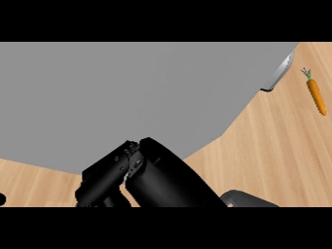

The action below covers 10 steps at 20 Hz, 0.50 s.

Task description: Pick up the wine, place it into the cabinet and close the cabinet

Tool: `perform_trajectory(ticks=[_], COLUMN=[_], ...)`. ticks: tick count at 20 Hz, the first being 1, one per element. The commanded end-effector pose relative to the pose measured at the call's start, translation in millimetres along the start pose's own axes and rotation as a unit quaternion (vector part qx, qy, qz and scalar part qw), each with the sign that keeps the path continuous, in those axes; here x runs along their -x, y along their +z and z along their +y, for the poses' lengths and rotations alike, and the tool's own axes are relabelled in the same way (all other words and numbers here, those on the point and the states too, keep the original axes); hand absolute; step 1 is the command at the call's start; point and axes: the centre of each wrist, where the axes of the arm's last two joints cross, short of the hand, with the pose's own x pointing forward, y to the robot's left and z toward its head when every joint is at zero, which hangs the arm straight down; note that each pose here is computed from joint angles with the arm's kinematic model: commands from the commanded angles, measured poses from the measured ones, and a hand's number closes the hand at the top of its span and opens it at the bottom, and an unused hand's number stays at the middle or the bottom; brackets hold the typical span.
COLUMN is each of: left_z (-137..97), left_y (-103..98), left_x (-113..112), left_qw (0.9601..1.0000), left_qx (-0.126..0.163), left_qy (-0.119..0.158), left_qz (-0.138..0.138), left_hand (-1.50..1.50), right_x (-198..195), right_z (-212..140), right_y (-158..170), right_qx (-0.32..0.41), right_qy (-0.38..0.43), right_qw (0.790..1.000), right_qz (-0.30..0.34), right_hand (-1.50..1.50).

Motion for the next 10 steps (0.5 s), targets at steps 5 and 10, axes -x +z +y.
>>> perform_trajectory(ticks=[5, 10], left_z=[14.6, 25.2], left_y=[2.1, 30.5], left_x=[0.6, 10.6], left_qw=[0.9998, 1.0], left_qx=[-0.012, -0.008], left_qy=[-0.015, -0.001], left_qz=[-0.008, -0.003], left_hand=[-1.5, -1.5], right_x=[2.0, 29.3], right_z=[-17.9, -35.9], right_y=[-77.1, -70.8], right_qx=[0.035, 0.044], right_qy=[-0.033, -0.072], right_qw=[0.999, 0.996], right_qz=[0.005, 0.032], right_hand=[1.5, 1.5])
